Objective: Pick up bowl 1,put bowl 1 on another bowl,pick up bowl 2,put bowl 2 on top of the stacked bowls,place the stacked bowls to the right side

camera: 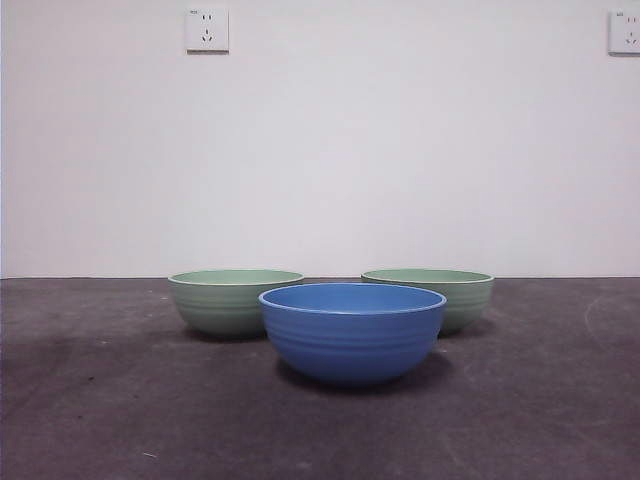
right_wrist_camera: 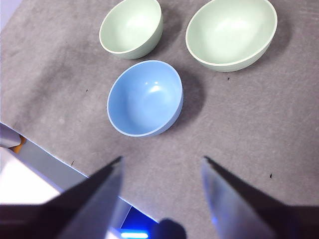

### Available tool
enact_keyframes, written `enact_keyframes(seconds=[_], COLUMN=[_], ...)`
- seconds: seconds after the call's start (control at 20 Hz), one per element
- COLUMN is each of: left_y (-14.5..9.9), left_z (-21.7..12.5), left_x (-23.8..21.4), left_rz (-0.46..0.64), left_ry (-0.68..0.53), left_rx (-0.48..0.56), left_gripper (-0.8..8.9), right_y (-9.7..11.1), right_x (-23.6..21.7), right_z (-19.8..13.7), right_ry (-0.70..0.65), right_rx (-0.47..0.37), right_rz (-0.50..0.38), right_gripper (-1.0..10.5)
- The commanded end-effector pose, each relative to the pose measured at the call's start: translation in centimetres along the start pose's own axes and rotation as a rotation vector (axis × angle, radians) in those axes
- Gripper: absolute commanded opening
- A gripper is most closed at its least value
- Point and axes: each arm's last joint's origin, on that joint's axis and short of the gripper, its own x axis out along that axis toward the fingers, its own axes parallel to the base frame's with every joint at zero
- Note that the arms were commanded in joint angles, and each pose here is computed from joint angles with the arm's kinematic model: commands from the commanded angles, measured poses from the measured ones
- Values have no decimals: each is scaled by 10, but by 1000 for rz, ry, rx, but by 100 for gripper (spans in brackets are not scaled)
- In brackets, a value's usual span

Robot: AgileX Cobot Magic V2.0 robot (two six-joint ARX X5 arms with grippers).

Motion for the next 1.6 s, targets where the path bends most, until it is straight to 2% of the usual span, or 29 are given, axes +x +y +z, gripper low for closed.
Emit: enact_keyframes(seconds=[0.05, 0.3, 0.85, 1.25, 1.6], left_y=[0, 0, 0, 0, 0], left_z=[1, 1, 1, 0, -1], left_x=[0, 0, 0, 0, 0], left_rz=[0, 0, 0, -1, -1], left_ry=[-5, -5, -4, 1, 14], left_rx=[-4, -4, -4, -9, -19], left_gripper=[635, 634, 633, 633, 633], right_y=[0, -2, -19, -44, -62], right_x=[1, 3, 25, 87, 151], right_z=[1, 2, 26, 49, 58], right_ry=[2, 7, -65, -29, -1], right_rx=[22, 40, 129, 192, 214], right_rz=[1, 0, -117, -148, -216], right_gripper=[575, 571, 566, 566, 564])
